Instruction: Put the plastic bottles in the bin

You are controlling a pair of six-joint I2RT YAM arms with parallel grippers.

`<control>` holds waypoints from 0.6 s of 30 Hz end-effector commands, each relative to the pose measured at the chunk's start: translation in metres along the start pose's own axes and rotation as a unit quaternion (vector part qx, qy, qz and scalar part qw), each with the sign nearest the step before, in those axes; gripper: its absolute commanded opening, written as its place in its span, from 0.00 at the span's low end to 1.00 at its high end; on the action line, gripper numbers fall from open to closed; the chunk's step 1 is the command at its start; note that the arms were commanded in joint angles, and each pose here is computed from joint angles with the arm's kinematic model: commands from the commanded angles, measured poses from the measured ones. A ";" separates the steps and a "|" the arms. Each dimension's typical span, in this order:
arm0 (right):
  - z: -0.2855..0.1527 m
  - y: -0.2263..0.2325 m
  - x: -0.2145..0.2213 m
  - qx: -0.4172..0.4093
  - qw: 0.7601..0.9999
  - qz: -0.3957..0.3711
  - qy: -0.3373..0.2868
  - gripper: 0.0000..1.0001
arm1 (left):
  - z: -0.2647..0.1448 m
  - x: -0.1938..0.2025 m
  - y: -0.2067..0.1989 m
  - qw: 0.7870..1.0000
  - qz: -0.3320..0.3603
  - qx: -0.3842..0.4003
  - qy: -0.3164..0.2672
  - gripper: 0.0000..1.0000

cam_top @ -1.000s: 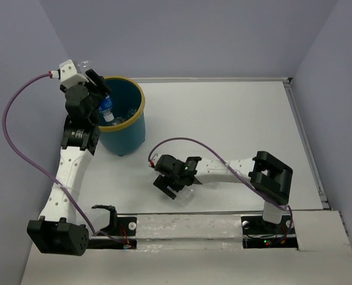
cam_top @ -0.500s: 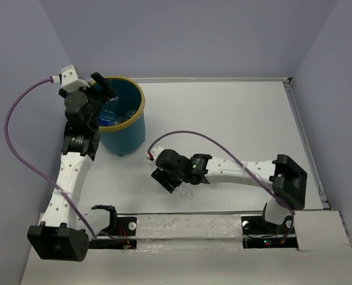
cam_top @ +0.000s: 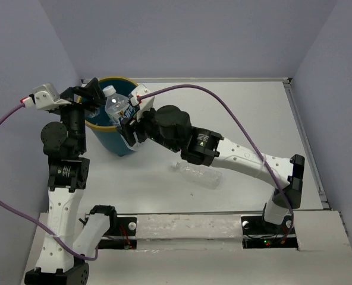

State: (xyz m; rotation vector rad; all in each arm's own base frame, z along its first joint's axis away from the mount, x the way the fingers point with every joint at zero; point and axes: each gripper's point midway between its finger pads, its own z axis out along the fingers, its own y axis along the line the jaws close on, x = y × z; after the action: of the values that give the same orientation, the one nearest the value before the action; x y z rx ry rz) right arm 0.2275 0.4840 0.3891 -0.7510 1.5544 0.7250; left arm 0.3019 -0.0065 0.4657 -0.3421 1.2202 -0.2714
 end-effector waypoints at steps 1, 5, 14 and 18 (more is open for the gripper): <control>0.015 -0.012 -0.096 0.015 0.988 -0.002 -0.152 0.47 | -0.006 -0.020 0.004 0.999 -0.009 -0.009 -0.046 0.99; 0.057 -0.034 -0.109 0.039 0.981 -0.002 -0.190 0.47 | -0.017 -0.034 0.010 0.997 -0.010 -0.026 -0.072 0.99; 0.119 -0.062 -0.117 0.012 0.969 0.018 -0.246 0.48 | -0.052 -0.072 0.023 0.987 -0.040 -0.056 -0.144 0.99; 0.132 -0.051 -0.094 -0.017 0.976 0.008 -0.217 0.78 | -0.065 -0.083 0.025 0.982 -0.055 -0.055 -0.170 0.99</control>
State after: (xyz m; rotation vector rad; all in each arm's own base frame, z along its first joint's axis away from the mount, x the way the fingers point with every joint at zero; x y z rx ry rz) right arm 0.3877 0.5591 0.4172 -0.5331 1.2890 0.7449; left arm 0.2351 0.0306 0.4901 -0.4888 1.0080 -0.2134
